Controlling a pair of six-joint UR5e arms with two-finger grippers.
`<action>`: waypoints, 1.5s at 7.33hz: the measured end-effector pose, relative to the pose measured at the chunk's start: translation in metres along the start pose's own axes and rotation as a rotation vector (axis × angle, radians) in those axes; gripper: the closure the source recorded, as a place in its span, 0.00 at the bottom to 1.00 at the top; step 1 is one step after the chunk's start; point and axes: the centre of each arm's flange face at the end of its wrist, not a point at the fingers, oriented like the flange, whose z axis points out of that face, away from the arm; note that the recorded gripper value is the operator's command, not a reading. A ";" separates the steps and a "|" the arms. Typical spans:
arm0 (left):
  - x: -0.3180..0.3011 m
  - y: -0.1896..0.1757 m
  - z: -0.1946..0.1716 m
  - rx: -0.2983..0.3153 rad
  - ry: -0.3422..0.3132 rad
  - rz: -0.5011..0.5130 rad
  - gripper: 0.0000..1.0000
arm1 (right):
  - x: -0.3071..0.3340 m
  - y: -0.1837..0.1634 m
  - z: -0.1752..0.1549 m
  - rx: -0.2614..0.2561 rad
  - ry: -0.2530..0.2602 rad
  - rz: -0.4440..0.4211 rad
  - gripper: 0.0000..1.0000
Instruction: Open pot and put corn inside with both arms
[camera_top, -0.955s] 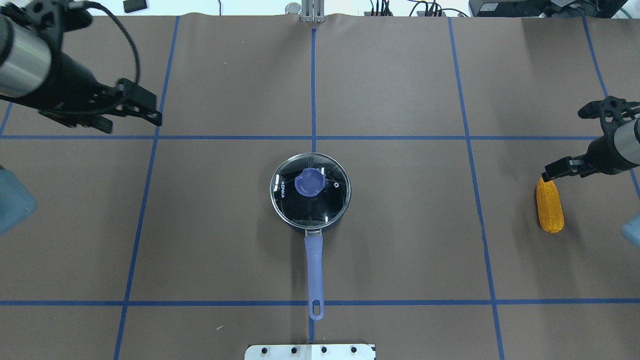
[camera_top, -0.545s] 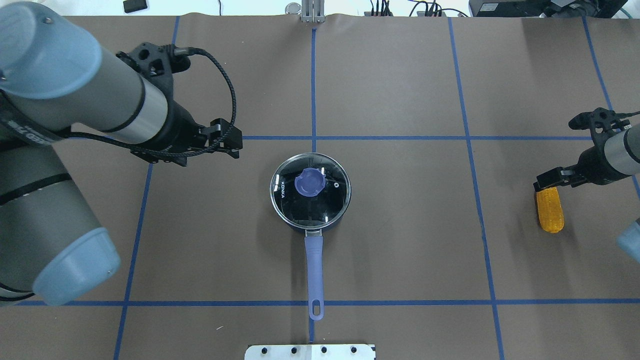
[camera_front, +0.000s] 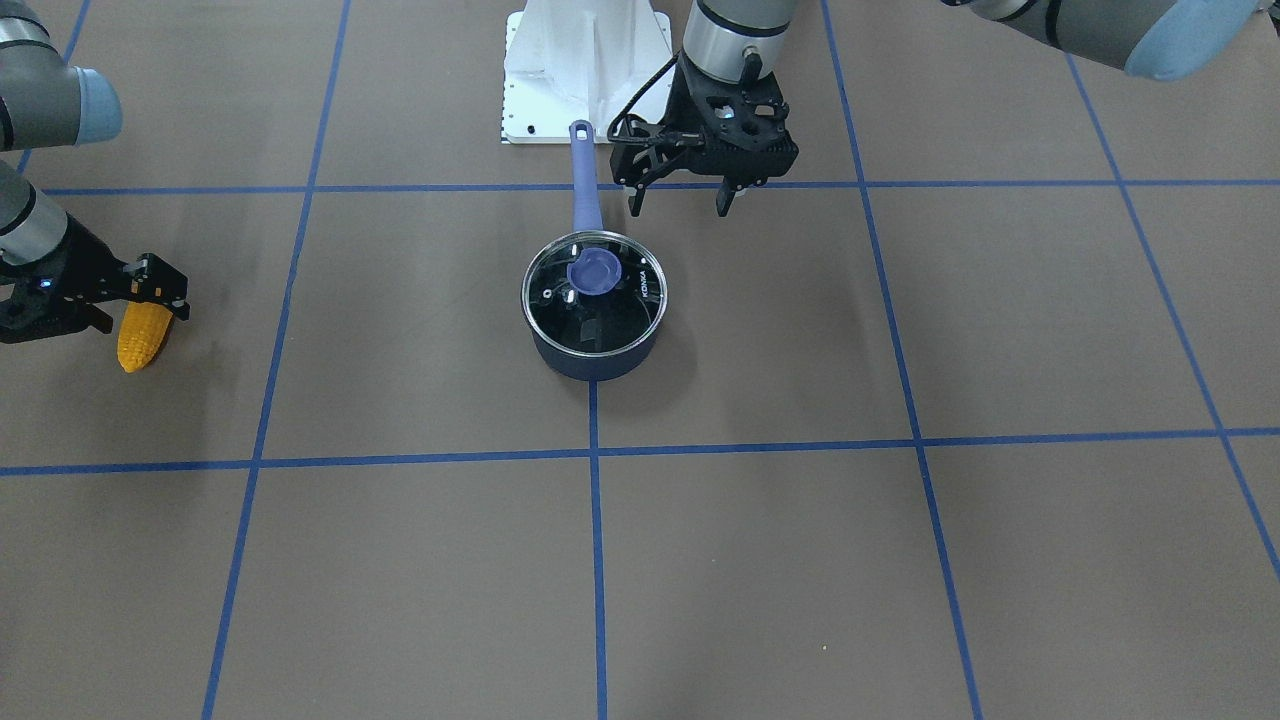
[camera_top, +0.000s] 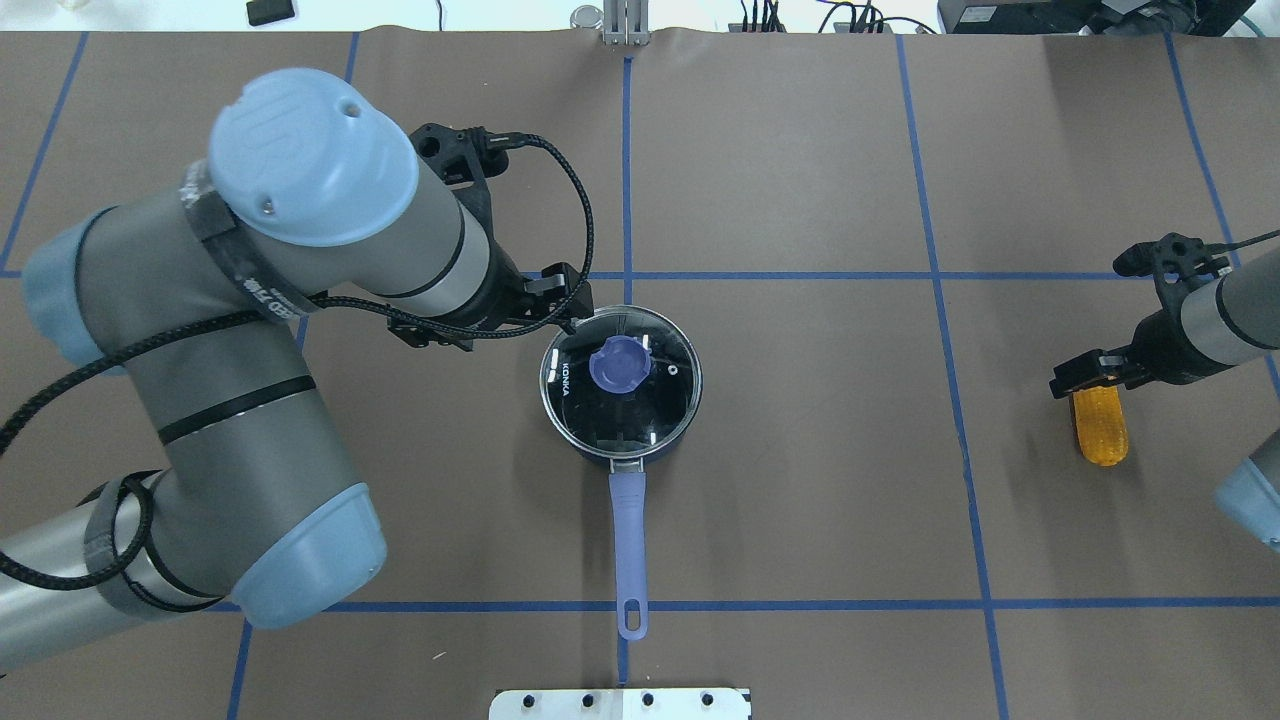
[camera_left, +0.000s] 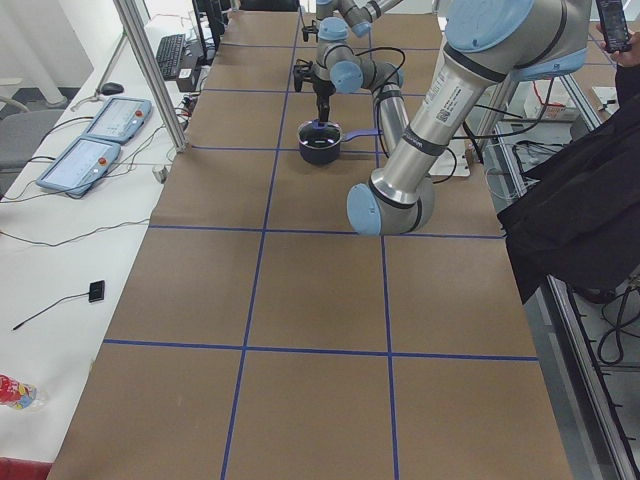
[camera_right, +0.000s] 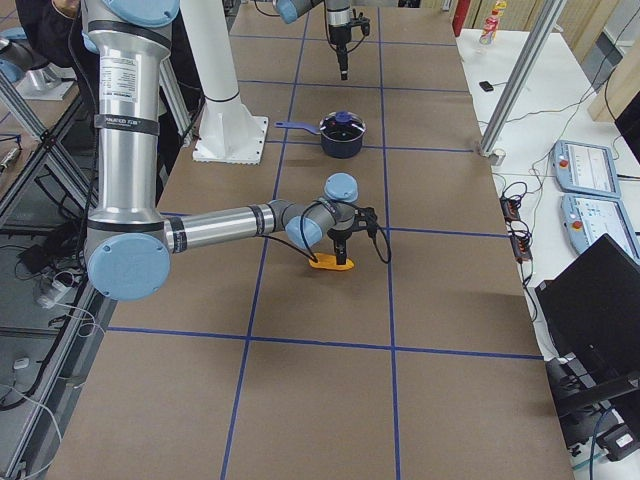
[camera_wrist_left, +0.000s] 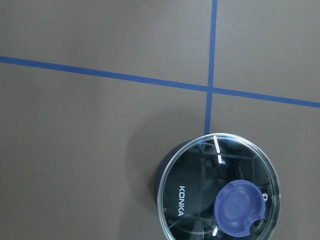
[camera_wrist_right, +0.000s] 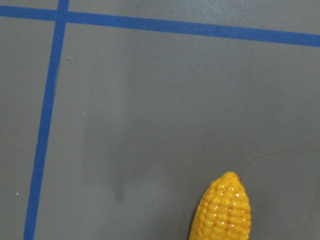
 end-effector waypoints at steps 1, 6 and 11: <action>0.011 0.004 0.007 -0.001 -0.003 -0.005 0.02 | 0.004 0.004 0.003 -0.002 0.013 -0.001 0.01; 0.046 -0.004 0.049 0.012 -0.003 -0.020 0.02 | 0.012 0.012 0.015 -0.007 0.058 -0.011 0.49; 0.060 -0.019 0.085 0.012 -0.009 -0.022 0.02 | 0.009 0.011 0.017 -0.003 0.063 -0.009 0.88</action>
